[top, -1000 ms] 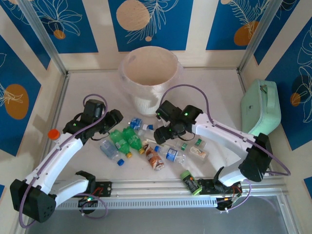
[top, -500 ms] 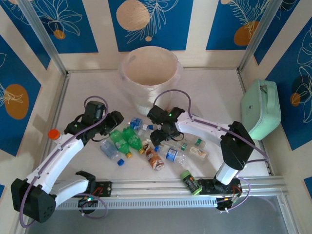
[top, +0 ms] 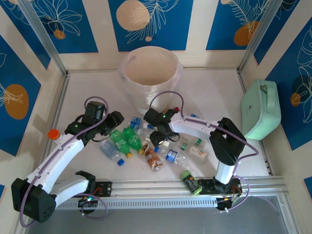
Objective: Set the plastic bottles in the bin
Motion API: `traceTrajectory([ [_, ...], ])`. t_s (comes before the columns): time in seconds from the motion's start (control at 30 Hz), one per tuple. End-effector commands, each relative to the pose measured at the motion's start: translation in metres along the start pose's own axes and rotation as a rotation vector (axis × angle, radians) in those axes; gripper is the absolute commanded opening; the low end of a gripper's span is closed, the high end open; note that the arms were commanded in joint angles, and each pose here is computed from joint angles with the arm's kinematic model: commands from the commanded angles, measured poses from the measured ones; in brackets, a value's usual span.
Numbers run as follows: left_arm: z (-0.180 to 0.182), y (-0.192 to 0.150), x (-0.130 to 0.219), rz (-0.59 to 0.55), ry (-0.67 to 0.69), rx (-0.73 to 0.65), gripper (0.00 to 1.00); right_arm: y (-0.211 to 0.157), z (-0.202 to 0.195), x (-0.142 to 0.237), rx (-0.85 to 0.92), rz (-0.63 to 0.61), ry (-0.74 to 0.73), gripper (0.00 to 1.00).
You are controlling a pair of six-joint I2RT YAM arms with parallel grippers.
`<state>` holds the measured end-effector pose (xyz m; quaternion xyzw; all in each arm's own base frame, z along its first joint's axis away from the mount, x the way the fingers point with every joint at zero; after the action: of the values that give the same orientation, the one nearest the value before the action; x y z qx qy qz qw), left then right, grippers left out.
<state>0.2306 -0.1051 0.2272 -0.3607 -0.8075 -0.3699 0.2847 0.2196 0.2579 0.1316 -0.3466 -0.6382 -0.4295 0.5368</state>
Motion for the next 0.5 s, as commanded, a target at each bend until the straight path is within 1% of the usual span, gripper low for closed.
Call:
traceTrajectory([
  [0.0, 0.003, 0.000, 0.001, 0.000, -0.005, 0.018, 0.66, -0.004, 0.000, -0.007, 0.027, 0.014, -0.019, 0.84],
  [0.47, 0.003, 0.000, 0.003, -0.007, -0.005, 0.020, 0.66, -0.009, 0.004, -0.019, 0.075, 0.040, -0.017, 0.85],
])
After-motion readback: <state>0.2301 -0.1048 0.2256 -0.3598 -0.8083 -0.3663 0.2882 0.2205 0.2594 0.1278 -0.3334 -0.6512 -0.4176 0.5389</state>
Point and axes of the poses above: each hand's point on the last joint's axis, 136 mm out from that joint toward the fingers, its own x axis back along the fingers, its own z axis along the line the jaws close on, y = z × x, the point moved 7 cm from there along x, back along the fingers, and after that the axes turned 8 degrees about -x, right-handed, at the moved point
